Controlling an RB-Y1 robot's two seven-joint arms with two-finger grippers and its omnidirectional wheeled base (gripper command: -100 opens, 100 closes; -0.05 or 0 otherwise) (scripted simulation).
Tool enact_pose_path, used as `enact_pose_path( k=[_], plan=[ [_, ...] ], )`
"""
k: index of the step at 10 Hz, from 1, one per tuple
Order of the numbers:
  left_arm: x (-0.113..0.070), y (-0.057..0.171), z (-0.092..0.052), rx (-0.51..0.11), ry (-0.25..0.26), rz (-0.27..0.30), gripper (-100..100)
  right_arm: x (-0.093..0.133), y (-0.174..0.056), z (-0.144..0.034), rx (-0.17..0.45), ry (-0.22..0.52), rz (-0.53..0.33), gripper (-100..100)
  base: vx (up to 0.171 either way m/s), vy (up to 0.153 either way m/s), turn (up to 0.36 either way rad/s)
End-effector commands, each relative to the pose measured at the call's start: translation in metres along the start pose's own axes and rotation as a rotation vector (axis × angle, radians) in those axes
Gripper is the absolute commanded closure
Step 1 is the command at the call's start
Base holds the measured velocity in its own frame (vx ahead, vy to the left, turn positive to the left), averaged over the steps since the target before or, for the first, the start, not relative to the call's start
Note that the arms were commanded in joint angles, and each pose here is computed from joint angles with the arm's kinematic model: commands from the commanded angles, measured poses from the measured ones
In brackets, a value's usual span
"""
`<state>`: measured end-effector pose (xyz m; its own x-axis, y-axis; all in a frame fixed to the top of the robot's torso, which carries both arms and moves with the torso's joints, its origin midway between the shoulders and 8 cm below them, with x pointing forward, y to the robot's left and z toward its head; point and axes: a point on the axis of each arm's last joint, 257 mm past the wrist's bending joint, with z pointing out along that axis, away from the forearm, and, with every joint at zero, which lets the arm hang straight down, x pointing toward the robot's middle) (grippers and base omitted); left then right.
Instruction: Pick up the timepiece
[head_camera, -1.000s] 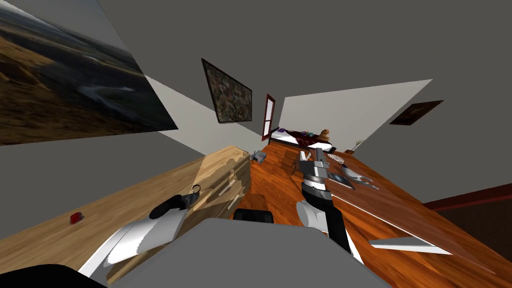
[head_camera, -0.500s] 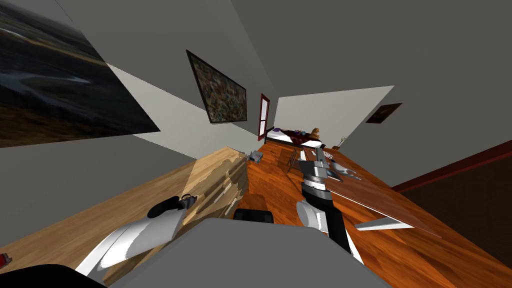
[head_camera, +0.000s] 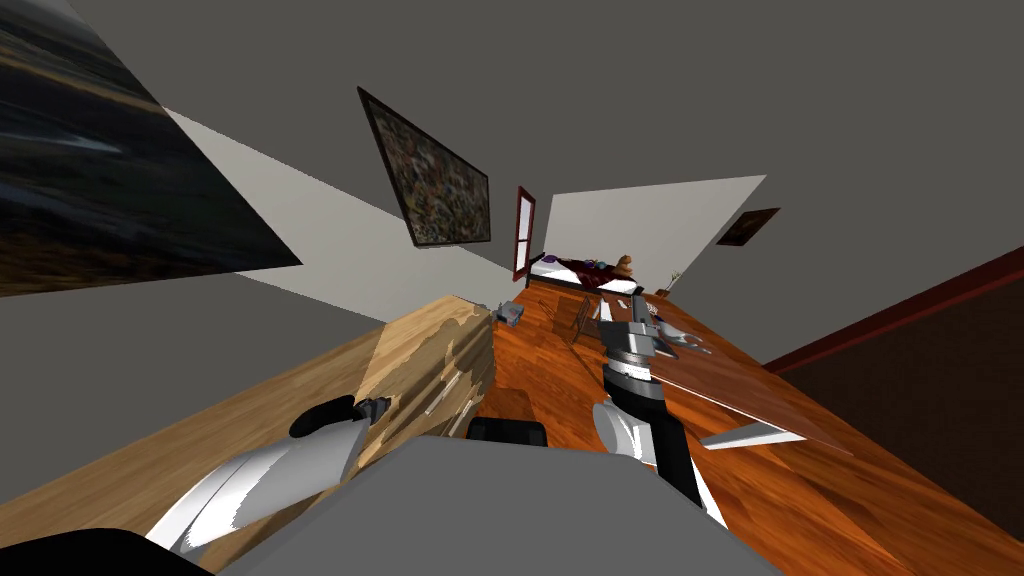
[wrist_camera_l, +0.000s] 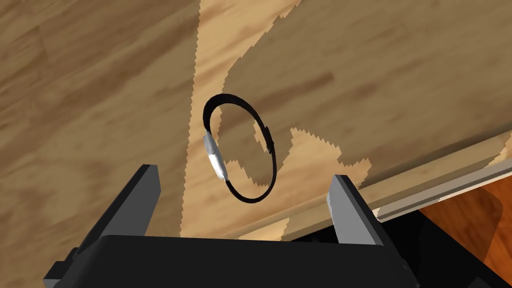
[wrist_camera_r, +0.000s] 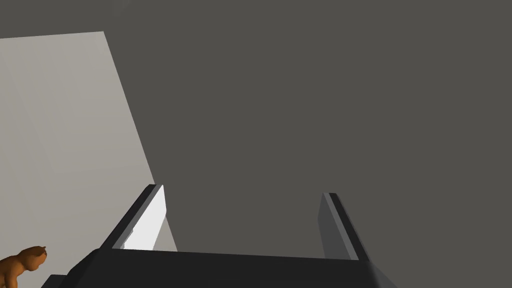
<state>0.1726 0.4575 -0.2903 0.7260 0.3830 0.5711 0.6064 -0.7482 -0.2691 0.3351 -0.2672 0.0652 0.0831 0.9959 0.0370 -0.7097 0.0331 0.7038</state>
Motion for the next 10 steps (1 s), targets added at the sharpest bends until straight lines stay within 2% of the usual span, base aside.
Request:
enact_pose_path(
  k=[1,4,5,6,10],
  plan=[
    [0.000,0.003,0.008,-0.005,0.003,0.006,-100,0.000,0.000,0.000,0.000,0.000,0.000,0,0.009,0.013,0.053],
    [0.000,0.008,0.020,-0.013,0.007,0.015,-100,0.000,0.000,0.000,0.000,0.000,0.000,0,0.016,0.020,0.043],
    [-0.001,0.007,0.018,-0.011,0.005,0.012,-100,0.000,0.000,0.000,0.000,0.000,0.000,0,0.006,0.007,0.007],
    [0.000,0.008,0.018,-0.012,0.007,0.013,100,0.000,0.000,0.000,0.000,0.000,0.000,0,0.000,0.000,0.000],
    [0.001,0.008,0.018,-0.014,0.009,0.010,100,0.000,0.000,0.000,0.000,0.000,0.000,0,0.000,0.000,0.000]
  ],
)
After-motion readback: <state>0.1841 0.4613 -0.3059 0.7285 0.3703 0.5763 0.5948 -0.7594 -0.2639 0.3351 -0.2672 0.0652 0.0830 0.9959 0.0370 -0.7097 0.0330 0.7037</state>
